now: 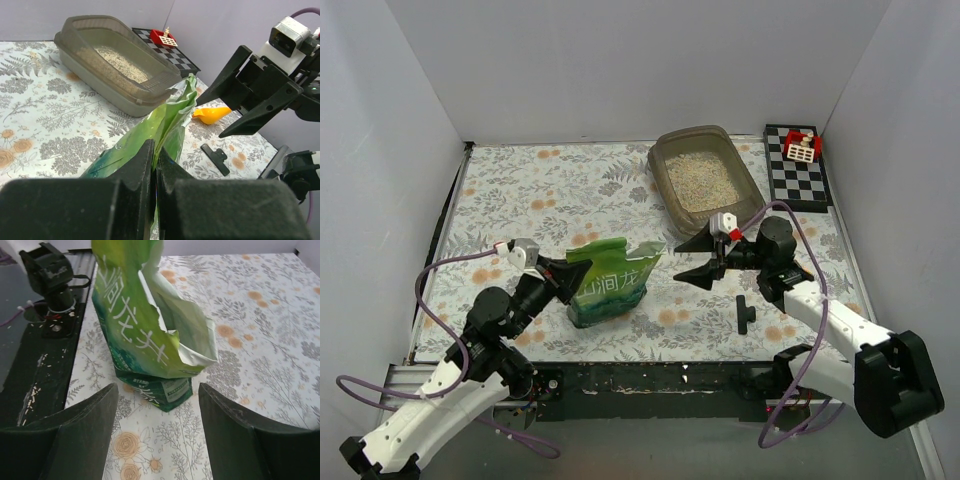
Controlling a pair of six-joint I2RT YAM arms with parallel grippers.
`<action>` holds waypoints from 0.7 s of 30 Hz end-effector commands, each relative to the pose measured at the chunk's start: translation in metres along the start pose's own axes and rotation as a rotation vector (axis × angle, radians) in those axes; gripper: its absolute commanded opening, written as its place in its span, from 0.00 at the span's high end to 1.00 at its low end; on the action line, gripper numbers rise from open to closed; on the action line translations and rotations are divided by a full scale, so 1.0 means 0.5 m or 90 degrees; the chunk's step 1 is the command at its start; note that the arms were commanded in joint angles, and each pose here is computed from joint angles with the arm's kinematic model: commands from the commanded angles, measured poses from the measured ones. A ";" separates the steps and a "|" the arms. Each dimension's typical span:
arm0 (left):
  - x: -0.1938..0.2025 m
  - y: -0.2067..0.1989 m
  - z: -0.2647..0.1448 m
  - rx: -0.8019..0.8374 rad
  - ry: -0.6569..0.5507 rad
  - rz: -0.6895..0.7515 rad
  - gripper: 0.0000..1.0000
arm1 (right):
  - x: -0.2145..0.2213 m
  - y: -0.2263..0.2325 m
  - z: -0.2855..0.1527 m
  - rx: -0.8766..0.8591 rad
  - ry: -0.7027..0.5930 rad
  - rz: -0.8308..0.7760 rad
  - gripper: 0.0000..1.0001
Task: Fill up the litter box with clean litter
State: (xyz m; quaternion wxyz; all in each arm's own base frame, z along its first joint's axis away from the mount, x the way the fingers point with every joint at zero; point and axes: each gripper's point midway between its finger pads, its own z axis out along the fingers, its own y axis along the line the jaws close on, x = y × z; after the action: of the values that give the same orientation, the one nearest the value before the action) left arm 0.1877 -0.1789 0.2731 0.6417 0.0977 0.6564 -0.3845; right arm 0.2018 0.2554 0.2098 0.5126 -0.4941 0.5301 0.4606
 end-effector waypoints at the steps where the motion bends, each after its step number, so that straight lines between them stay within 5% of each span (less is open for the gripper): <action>1: -0.092 -0.042 -0.017 0.038 -0.080 -0.039 1.00 | -0.041 0.030 0.014 -0.102 -0.063 -0.049 0.28; 21: -0.085 -0.042 -0.042 0.028 -0.047 -0.052 1.00 | -0.065 -0.065 0.056 -0.129 -0.125 -0.029 0.31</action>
State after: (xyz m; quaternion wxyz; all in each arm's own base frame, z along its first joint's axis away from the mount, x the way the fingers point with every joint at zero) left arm 0.1739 -0.1720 0.2723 0.6162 0.0840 0.6744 -0.3982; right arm 0.2297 0.2782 0.2171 0.4906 -0.4870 0.4656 0.5526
